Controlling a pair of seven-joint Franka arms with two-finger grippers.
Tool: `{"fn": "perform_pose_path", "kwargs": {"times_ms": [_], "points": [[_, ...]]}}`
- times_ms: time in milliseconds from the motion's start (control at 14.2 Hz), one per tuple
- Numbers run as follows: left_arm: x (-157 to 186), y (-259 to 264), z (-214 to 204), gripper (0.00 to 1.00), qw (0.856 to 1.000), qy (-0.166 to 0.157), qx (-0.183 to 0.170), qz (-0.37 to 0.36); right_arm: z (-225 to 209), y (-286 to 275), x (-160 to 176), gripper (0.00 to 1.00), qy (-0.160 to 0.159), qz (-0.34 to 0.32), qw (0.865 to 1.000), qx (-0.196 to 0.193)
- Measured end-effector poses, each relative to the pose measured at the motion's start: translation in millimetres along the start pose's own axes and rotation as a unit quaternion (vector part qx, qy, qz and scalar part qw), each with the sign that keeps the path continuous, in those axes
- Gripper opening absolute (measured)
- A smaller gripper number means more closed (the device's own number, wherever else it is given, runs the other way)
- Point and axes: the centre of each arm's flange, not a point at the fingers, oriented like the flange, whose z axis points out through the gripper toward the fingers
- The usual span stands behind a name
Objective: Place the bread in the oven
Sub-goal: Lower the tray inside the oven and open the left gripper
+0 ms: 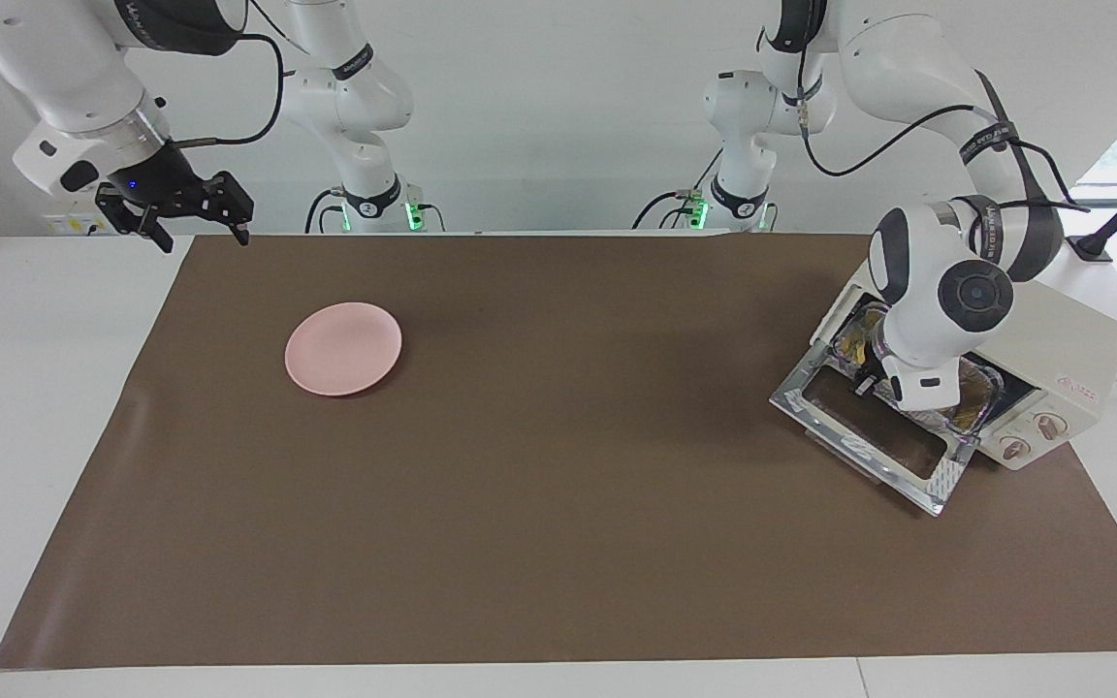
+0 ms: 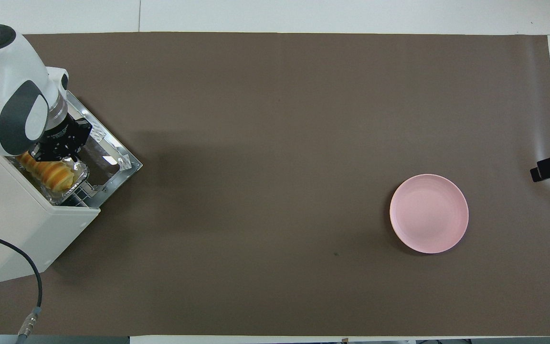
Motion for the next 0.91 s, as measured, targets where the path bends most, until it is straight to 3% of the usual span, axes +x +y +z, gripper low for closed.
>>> {"fn": "perform_pose_path", "kwargs": {"times_ms": [913], "points": [[0.1,-14.3,13.2,0.02,1.000,-0.004,0.017,-0.002,0.0,0.0,0.0,1.00,0.000,0.000,1.000,0.000]]}}
